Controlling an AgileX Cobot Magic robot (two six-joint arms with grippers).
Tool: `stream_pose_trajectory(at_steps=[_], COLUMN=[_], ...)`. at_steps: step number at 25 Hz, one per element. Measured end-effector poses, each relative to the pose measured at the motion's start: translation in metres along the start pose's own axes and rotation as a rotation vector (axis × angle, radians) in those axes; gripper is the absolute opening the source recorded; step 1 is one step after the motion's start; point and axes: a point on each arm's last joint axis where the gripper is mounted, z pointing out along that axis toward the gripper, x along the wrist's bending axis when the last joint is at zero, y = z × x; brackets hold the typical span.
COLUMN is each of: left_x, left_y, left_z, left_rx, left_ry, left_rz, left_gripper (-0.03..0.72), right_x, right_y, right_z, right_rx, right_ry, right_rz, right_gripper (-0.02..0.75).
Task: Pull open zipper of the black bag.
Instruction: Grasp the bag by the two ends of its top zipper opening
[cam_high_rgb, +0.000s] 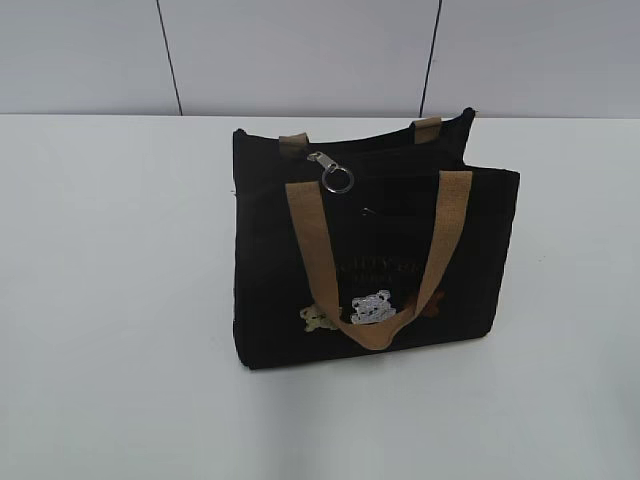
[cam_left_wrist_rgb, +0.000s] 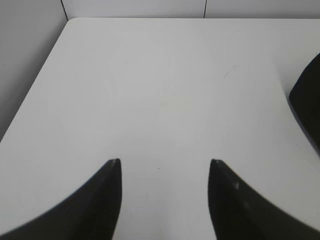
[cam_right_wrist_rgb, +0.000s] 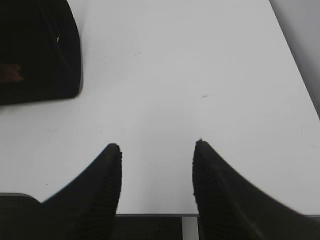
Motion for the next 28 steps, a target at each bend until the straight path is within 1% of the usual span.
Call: stream_pose_trajectory(at_steps=[28], left_x=[-0.0002], left_y=[0.0001], left_z=[0.0000], left_rx=[-0.001], left_ry=[-0.002], left_rz=[-0.001], left_gripper=[0.417], right_x=[0.0000], right_y=[0.0000], right_z=[0.0000], right_rx=[0.000], right_ry=[0.000], right_rz=[0.000], right_gripper=[0.357])
